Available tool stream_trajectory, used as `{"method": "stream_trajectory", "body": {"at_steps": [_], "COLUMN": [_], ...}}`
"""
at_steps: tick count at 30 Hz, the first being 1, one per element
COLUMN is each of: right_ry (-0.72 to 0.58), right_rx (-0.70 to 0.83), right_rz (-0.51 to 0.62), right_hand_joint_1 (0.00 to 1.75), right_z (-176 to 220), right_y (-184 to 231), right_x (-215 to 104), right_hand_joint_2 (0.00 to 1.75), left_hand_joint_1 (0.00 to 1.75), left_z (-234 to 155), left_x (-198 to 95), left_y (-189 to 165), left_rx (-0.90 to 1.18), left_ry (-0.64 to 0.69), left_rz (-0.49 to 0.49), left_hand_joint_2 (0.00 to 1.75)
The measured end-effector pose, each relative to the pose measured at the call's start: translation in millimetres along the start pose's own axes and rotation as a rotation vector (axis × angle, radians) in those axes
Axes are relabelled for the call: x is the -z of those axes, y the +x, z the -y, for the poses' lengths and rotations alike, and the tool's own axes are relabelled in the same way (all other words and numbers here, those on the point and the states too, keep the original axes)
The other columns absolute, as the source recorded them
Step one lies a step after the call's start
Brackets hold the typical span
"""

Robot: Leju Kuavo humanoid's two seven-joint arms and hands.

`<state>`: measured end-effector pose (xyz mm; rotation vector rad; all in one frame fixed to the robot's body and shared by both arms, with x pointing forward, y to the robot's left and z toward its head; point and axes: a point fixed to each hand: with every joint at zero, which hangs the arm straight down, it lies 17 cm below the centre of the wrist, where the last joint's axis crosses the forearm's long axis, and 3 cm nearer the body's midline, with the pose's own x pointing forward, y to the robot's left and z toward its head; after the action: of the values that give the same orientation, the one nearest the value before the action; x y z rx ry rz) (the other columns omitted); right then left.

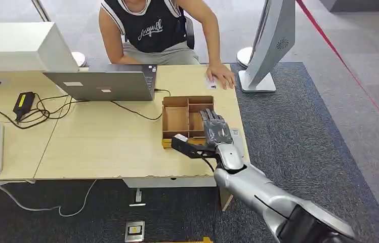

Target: Pass the card to the sensor for recognition and then transmit it.

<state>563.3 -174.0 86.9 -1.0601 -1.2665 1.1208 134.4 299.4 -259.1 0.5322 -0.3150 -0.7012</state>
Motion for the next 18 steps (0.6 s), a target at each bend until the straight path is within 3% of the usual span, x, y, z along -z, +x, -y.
{"method": "stream_trajectory", "body": {"at_steps": [18], "right_ry": [0.011], "right_rx": [0.001], "right_rz": [-0.023], "right_hand_joint_1": [0.0], "right_z": [-4.1], "right_y": [-9.6], "right_x": [0.4], "right_hand_joint_2": [1.75], "left_hand_joint_1": [0.0], "left_z": [-0.6], "left_x": [0.4], "left_y": [-1.2], "left_rx": [0.002], "left_ry": [0.001], "left_rz": [-0.001], "left_hand_joint_2": [0.0]}}
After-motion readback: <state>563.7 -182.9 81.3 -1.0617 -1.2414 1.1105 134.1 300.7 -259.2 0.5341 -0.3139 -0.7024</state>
